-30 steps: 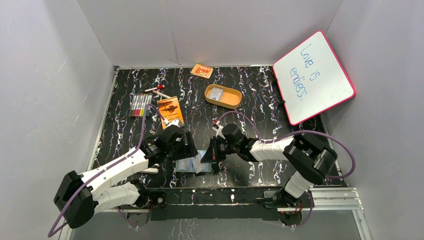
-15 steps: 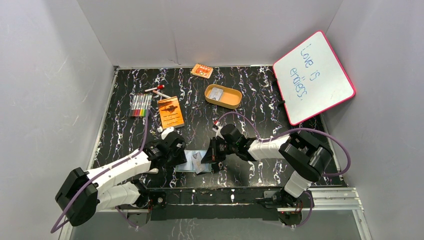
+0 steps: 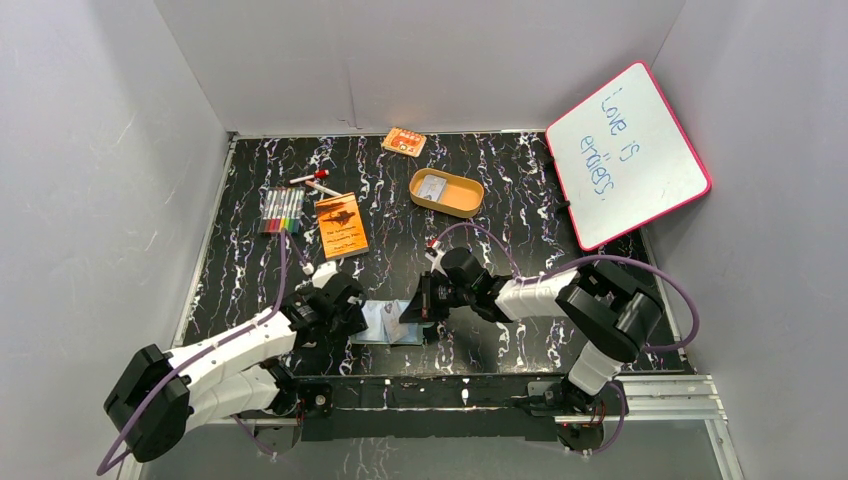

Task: Put the credit cards into the card holder
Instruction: Insert the credit card into the card holder.

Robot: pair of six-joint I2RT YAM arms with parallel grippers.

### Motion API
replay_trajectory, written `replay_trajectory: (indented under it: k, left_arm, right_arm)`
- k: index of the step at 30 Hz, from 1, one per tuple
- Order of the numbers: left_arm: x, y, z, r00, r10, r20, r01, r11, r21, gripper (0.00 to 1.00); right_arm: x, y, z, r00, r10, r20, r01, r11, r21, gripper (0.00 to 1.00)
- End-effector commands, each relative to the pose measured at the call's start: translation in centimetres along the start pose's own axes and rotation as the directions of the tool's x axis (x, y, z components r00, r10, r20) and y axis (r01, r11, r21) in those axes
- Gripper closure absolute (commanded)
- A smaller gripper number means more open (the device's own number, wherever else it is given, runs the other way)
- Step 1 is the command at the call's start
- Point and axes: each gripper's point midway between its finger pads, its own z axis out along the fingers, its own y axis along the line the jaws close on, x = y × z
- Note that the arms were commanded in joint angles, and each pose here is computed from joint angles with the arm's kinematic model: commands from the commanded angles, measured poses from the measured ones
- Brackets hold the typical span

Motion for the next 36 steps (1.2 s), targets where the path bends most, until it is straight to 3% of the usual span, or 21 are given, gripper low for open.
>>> replay_trajectory:
  k: [1, 23, 36]
  left_arm:
    - [0.8, 0.6, 0.4, 0.999, -0.037, -0.015, 0.037, 0.999, -0.009, 0.57]
    - [-0.5, 2.1, -1.2, 0.991, -0.107, 0.076, 0.109, 0.994, -0.018, 0.53]
    - [0.6, 3.6, -0.4, 0.994, -0.102, 0.045, 0.106, 0.99, -0.097, 0.71]
  right_arm:
    - [-1.0, 1.4, 0.8, 0.999, 0.021, 0.034, -0.019, 0.998, -0.063, 1.0]
    - [-0.7, 1.1, -0.4, 0.994, 0.068, 0.086, -0.062, 0.996, -0.062, 1.0]
    - [-0.4, 1.0, -0.3, 0.995, 0.061, 0.078, -0.059, 0.998, -0.035, 1.0]
